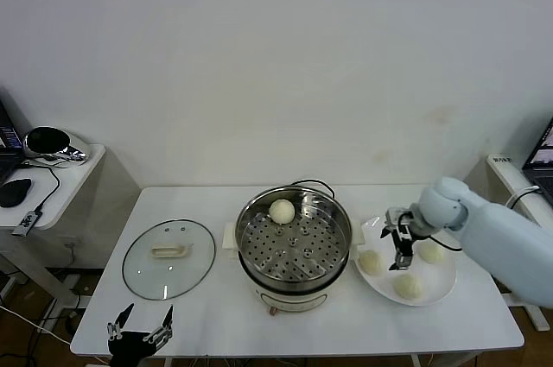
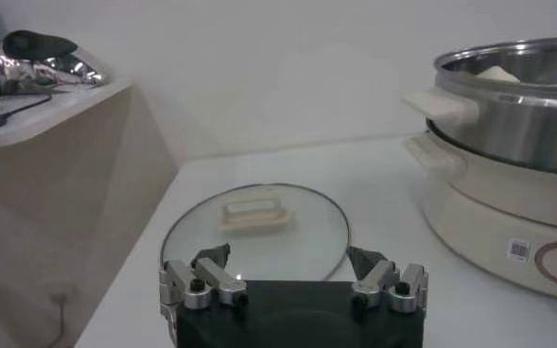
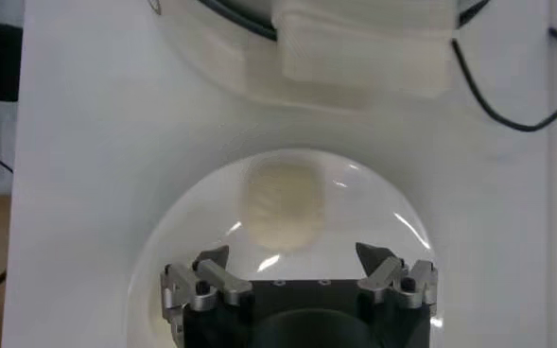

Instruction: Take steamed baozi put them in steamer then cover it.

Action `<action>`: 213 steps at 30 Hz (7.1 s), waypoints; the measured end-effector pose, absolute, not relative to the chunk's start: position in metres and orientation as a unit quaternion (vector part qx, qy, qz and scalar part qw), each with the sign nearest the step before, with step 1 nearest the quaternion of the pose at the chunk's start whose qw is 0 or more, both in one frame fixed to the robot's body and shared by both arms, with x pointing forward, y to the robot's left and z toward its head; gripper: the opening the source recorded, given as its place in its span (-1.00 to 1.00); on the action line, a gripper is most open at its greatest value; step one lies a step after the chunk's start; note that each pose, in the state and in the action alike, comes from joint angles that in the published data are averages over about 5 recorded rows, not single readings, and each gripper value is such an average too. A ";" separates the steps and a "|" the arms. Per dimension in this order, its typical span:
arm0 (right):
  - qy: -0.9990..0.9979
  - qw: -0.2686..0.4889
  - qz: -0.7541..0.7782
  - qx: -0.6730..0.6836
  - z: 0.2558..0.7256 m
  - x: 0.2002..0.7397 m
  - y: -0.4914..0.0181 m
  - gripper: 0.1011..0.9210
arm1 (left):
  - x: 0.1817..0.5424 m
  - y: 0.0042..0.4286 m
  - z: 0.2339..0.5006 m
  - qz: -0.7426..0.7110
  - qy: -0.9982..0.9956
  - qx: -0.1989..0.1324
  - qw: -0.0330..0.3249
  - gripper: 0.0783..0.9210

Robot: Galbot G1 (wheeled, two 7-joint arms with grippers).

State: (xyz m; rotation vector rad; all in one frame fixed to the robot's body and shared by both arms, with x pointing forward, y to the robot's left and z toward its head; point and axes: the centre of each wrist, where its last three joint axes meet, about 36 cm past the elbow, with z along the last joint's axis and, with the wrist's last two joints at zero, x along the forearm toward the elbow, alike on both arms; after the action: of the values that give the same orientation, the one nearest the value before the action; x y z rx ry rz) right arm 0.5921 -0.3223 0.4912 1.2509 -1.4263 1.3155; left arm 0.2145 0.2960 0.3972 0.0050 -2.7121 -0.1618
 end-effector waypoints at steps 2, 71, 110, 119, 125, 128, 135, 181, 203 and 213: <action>-0.566 0.405 0.519 0.496 0.485 0.594 -0.321 0.76 | 0.214 0.296 0.397 -0.058 -0.976 0.002 0.212 0.77; -0.596 0.389 0.516 0.476 0.589 0.603 -0.343 0.28 | 0.228 0.293 0.388 -0.064 -0.977 -0.007 0.205 0.77; -0.500 0.375 0.510 0.590 0.655 0.624 -0.040 0.29 | 0.234 0.291 0.426 -0.067 -0.986 0.017 0.152 0.77; -0.485 0.389 0.514 0.591 0.612 0.626 -0.005 0.29 | 0.236 0.291 0.425 -0.062 -0.986 0.017 0.151 0.77; -0.482 0.391 0.516 0.590 0.594 0.628 0.011 0.29 | 0.237 0.291 0.427 -0.060 -0.987 0.016 0.148 0.77; -0.482 0.391 0.519 0.588 0.589 0.629 0.014 0.31 | 0.237 0.291 0.427 -0.059 -0.987 0.016 0.148 0.77; -0.489 0.387 0.522 0.582 0.588 0.630 0.014 0.68 | 0.237 0.289 0.427 -0.057 -0.987 0.015 0.148 0.77; -0.527 0.426 0.525 0.515 0.582 0.573 -0.361 0.76 | 0.227 0.274 0.418 -0.052 -0.983 -0.006 0.176 0.77; -0.491 0.467 0.515 0.525 0.490 0.575 -0.365 0.76 | 0.232 0.274 0.397 -0.045 -0.979 -0.005 0.197 0.77; -0.485 0.474 0.516 0.524 0.470 0.579 -0.361 0.76 | 0.232 0.274 0.392 -0.044 -0.978 -0.004 0.203 0.77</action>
State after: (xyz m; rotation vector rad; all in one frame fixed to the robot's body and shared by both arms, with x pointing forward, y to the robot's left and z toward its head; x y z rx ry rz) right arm 0.5786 -0.3605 0.4699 1.2822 -1.1862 1.2613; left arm 0.2322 0.2737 0.3915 -0.0108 -2.7298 -0.1216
